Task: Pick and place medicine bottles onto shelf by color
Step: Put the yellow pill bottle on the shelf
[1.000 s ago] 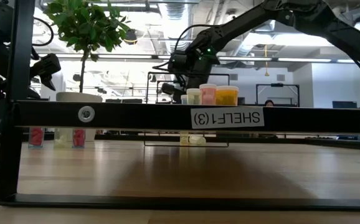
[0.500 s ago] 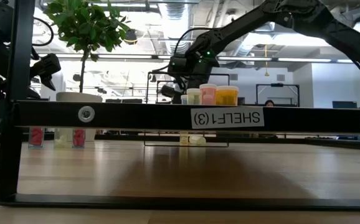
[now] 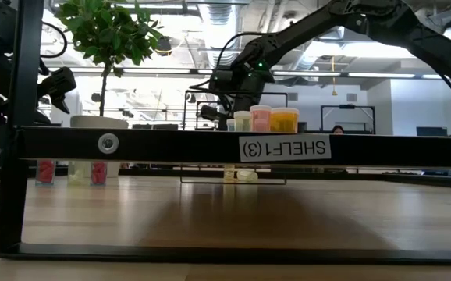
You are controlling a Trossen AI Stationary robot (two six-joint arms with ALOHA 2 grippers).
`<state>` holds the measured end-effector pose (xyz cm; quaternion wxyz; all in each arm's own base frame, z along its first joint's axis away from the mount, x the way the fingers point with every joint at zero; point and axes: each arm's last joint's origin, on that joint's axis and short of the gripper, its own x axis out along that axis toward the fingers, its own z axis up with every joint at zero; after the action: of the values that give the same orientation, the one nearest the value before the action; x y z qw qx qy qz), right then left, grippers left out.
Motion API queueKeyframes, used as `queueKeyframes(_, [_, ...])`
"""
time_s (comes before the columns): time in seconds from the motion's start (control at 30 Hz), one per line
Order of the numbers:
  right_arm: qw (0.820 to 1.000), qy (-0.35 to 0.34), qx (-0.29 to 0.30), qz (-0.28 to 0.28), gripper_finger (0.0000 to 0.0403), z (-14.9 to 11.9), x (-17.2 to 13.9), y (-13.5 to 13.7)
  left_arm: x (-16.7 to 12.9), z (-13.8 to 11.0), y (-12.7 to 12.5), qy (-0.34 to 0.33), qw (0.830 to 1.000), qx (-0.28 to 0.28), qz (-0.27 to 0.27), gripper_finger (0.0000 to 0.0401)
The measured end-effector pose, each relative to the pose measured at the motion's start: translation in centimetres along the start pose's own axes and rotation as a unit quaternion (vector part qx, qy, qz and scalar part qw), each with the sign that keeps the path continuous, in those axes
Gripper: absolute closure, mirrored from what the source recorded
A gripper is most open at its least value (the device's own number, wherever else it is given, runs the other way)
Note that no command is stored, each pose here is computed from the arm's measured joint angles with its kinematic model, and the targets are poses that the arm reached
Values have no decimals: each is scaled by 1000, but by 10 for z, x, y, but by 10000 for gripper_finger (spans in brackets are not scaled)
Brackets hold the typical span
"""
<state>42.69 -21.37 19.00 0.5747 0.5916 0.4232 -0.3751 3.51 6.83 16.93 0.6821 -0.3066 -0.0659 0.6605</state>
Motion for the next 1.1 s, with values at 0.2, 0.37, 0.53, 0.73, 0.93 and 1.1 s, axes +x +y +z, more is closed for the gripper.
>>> queueKeyframes(0.2, [1000,-10,6,0,272,5,-25,6,0,0,0,0,1000,0,0,191])
queueKeyframes(0.37, [998,-56,2,-10,285,12,-61,13,0,0,0,0,1000,0,0,191])
queueKeyframes(0.53, [997,-82,-8,-1,287,11,-103,16,0,0,0,0,1000,0,0,191])
queueKeyframes(0.73, [995,-100,1,12,286,-12,-159,6,0,0,0,0,1000,0,0,191])
queueKeyframes(0.93, [990,-130,49,2,286,-54,-211,-6,0,0,0,0,1000,0,0,191])
queueKeyframes(1.1, [988,-146,57,-14,285,-98,-234,-11,0,0,0,0,1000,0,0,191])
